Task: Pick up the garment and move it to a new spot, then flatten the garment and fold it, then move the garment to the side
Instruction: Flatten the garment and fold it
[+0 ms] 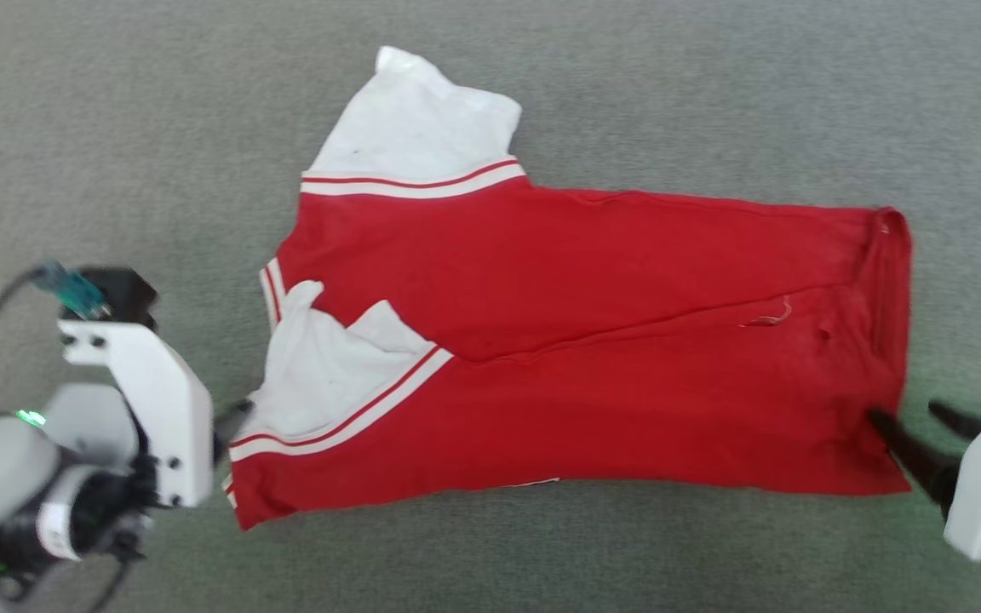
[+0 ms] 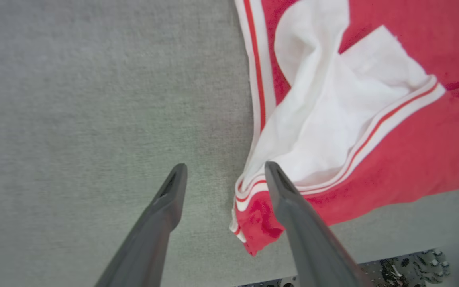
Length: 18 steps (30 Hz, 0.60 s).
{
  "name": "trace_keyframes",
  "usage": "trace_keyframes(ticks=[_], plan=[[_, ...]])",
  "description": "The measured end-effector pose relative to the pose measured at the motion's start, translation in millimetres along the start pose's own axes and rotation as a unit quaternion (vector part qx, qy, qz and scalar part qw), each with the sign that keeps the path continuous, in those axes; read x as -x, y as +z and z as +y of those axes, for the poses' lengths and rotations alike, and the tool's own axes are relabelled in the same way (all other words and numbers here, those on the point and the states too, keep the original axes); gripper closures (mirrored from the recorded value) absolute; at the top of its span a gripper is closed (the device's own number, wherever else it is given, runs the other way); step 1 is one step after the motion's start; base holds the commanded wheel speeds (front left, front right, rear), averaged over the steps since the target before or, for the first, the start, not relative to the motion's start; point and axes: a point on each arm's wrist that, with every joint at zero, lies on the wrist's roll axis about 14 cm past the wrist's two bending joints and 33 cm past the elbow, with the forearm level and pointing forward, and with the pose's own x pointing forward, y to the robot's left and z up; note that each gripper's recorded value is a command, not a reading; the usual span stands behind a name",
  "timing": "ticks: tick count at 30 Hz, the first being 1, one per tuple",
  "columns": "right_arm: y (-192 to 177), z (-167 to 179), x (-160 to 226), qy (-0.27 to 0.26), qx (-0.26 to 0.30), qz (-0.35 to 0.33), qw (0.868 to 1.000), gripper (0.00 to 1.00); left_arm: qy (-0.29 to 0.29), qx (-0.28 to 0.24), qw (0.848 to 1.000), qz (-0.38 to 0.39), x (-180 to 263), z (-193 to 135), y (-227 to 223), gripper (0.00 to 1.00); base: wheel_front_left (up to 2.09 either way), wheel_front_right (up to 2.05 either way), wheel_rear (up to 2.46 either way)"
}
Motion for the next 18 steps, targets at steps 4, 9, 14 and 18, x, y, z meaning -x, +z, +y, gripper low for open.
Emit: trace_keyframes(ticks=[4, 9, 14, 18], plan=[[27, 1, 16, -0.002, -0.006, -0.074, 0.997, 0.0, 0.012, -0.039, 0.999, -0.035, 13, 1, 35, 0.0, 0.0, 0.0, 0.0], [89, 5, 45, -0.019, 0.03, -0.236, 0.971, 0.0, -0.005, -0.107, 0.987, -0.116, 17, -20, 109, 0.0, 0.0, 0.0, 0.0], [116, 4, 56, -0.031, 0.04, -0.337, 0.94, 0.0, -0.026, -0.146, 0.977, -0.153, -1, -42, 162, 0.0, 0.0, 0.0, 0.0], [126, -2, 57, -0.047, 0.037, -0.388, 0.92, 0.0, -0.034, -0.152, 0.975, -0.159, -24, -56, 194, 0.0, 0.0, 0.0, 0.0]])
